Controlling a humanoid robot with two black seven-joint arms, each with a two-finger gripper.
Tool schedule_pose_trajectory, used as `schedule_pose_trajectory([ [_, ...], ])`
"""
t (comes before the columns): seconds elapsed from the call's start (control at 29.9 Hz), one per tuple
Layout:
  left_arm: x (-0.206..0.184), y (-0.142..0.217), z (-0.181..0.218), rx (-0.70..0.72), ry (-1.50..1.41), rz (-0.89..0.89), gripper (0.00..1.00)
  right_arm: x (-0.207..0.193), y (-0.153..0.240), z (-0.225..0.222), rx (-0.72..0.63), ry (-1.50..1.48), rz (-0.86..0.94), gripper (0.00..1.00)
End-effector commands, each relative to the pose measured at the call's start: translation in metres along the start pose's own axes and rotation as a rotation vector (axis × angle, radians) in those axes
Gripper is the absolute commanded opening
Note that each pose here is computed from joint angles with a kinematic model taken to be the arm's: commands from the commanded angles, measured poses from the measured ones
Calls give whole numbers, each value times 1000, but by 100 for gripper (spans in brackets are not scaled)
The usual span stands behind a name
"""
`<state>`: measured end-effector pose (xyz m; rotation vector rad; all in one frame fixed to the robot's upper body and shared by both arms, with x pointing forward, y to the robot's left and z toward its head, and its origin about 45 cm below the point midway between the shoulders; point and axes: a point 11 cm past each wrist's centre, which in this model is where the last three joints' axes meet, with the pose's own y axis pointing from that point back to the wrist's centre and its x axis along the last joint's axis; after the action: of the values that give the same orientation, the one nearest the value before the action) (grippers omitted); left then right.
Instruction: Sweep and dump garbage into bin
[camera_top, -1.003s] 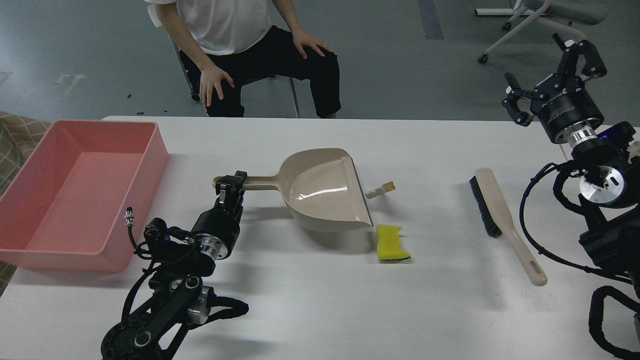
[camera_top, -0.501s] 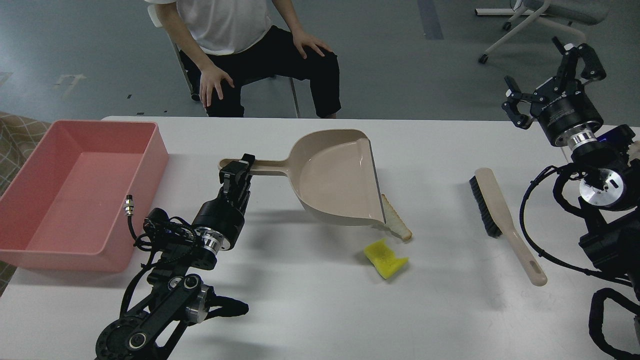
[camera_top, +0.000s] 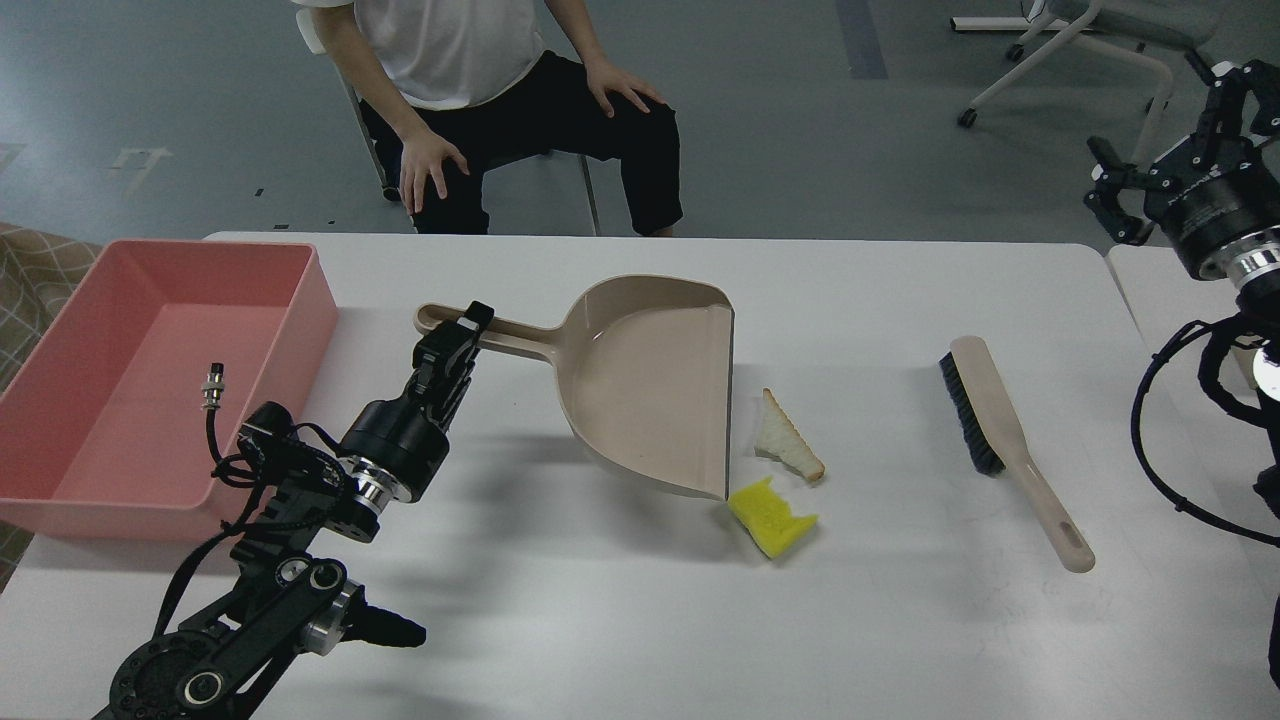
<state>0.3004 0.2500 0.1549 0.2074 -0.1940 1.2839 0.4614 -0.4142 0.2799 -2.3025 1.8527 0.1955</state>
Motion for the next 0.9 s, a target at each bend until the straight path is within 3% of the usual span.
schedule_pose_trajectory([
  [0.0, 2, 0, 1, -3, -3, 2, 17, 7, 4, -16, -54, 174, -23, 100],
  [0.33, 2, 1, 0, -5, 6, 10, 18, -24, 13, -43, -196, 705, -220, 100],
  [0.6, 0, 18, -13, 4, 15, 14, 20, -67, 25, -18, -316, 1030, -443, 100],
  [0.87, -1, 26, -17, 4, 19, 18, 24, -68, 37, -11, -409, 1254, -529, 100],
])
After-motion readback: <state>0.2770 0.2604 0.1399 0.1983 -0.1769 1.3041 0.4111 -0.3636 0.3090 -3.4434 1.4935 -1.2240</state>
